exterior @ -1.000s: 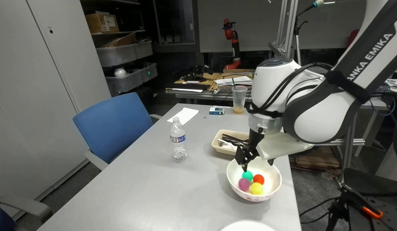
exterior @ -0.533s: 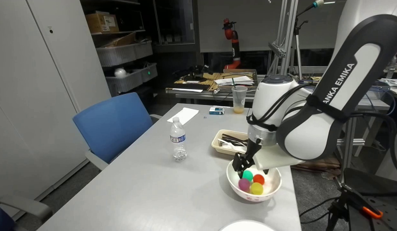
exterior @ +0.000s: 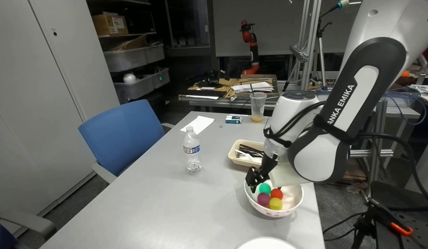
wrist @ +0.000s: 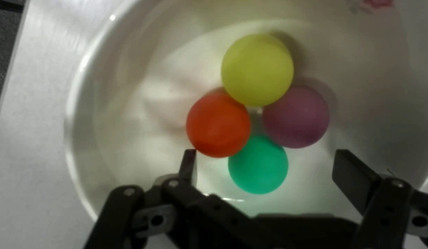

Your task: Move the green and purple objects from the bowl to the plate respectively

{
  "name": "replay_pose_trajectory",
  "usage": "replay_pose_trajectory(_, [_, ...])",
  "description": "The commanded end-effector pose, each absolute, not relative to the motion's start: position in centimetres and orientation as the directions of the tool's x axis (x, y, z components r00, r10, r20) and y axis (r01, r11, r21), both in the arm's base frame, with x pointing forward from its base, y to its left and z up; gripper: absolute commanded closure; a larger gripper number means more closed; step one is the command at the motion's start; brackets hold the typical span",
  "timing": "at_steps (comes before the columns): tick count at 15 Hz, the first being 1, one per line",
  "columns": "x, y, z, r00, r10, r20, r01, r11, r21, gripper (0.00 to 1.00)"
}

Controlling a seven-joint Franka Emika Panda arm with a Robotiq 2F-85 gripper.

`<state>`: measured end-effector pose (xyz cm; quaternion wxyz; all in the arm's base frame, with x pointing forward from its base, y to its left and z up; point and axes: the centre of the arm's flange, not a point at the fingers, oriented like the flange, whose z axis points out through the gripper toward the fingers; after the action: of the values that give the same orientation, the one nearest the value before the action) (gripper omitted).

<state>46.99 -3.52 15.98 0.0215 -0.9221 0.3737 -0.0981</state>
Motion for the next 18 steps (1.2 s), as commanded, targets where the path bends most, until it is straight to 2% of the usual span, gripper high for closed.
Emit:
replay_pose_trajectory(1, [47.6, -3.6, 15.0, 0.705, -0.681, 0.199, -0.669, -0.731, -0.130, 0.16])
replay_pose_trajectory(2, [47.6, -3.6, 14.9, 0.704, -0.681, 0.202, -0.669, -0.731, -0.132, 0.28])
replay_pose_trajectory(3, [47.6, -3.7, 14.9, 0.705, -0.680, 0.204, -0.668, -0.732, -0.134, 0.30])
replay_pose_trajectory(9, [47.7, -4.1, 15.1, 0.694, -0.690, 0.207, -0.677, -0.723, -0.141, 0.78])
replay_pose_trajectory(10, [47.5, -4.2, 15.3, 0.690, -0.694, 0.207, -0.681, -0.719, -0.142, 0.82])
replay_pose_trajectory(18, [47.4, -4.5, 20.3, 0.713, -0.672, 0.200, -0.659, -0.739, -0.136, 0.82])
